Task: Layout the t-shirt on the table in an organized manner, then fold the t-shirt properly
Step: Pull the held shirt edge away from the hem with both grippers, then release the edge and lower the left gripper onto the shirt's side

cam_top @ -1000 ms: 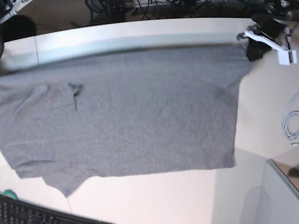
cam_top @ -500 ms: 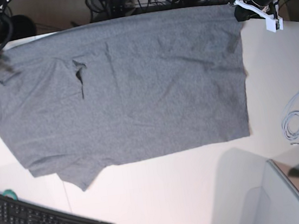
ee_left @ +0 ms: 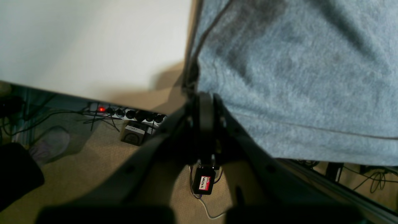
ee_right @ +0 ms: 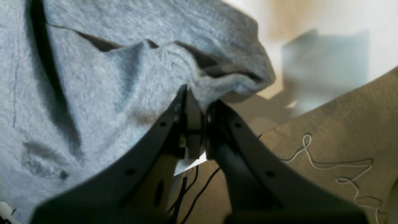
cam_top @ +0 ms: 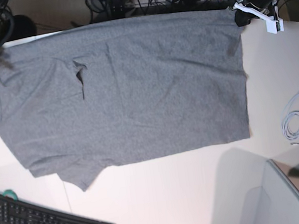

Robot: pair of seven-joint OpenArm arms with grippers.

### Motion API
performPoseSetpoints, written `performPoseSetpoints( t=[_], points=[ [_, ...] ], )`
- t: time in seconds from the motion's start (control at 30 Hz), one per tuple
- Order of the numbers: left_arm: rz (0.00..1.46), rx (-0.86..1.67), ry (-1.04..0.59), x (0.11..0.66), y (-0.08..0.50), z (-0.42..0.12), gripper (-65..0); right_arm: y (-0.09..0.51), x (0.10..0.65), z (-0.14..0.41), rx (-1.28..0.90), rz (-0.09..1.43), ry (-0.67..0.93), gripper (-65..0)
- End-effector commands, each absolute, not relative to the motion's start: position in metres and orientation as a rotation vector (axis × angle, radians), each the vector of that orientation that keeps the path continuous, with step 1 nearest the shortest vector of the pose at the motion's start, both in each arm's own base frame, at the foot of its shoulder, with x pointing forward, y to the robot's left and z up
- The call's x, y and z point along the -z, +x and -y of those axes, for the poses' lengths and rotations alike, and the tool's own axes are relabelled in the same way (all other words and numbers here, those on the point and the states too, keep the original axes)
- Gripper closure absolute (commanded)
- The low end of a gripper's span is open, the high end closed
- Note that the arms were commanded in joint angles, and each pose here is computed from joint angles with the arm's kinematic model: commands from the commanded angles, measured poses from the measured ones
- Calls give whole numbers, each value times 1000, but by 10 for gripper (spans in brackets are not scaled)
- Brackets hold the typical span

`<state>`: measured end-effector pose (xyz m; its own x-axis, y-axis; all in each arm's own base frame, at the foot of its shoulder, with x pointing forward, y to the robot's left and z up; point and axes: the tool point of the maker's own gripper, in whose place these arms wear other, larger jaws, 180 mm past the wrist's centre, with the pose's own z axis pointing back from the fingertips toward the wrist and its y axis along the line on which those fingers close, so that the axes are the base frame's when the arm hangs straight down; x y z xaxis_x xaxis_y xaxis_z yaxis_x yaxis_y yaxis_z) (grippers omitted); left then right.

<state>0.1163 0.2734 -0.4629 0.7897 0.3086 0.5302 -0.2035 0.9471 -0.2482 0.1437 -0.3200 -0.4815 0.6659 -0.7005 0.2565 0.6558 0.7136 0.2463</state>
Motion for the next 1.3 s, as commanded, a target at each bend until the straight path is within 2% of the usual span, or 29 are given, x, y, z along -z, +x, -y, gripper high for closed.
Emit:
performPoseSetpoints(
  t=[0.0, 0.43, 0.5, 0.63, 0.7, 0.73, 0.8, 0.87, 0.93, 1.0, 1.07, 1.17, 1.2, 1.27],
  points=[
    [660, -268, -167, 450, 130, -282, 0, 151, 471, 332, 768, 392, 117, -11],
    [647, -255, -151, 449, 124, -288, 0, 144, 473, 325, 768, 383, 117, -29],
    [643, -256, -148, 449, 122, -289, 0, 145, 465, 325, 758, 404, 100, -105],
    [633, -257, -146, 451, 117, -289, 0, 148, 444, 325, 729, 465, 57, -339],
    [635, -252, -141, 448, 117, -290, 0, 150, 431, 329, 712, 499, 27, -399],
    [642, -244, -135, 445, 118, -290, -49, 152, 424, 332, 703, 516, 13, -404],
    [664, -246, -101, 435, 117, -300, -222, 155, 413, 335, 688, 543, -9, -404],
    [692, -261, -57, 423, 117, -314, -355, 156, 406, 337, 672, 562, -26, -404],
    [718, -282, -10, 412, 115, -329, -453, 159, 401, 338, 660, 578, -35, -404],
    [743, -302, 44, 399, 110, -346, -518, 163, 398, 339, 650, 589, -36, -404],
    [775, -308, 97, 383, 109, -360, -538, 180, 389, 344, 605, 644, -40, -404],
    [839, -281, 128, 362, 129, -363, -535, 220, 388, 329, 386, 687, -5, -402],
    [862, -273, 119, 359, 139, -360, -508, 234, 393, 323, 338, 691, 15, -401],
    [895, -230, 68, 360, 167, -344, -392, 258, 400, 312, 271, 712, 49, -357]
  ],
)
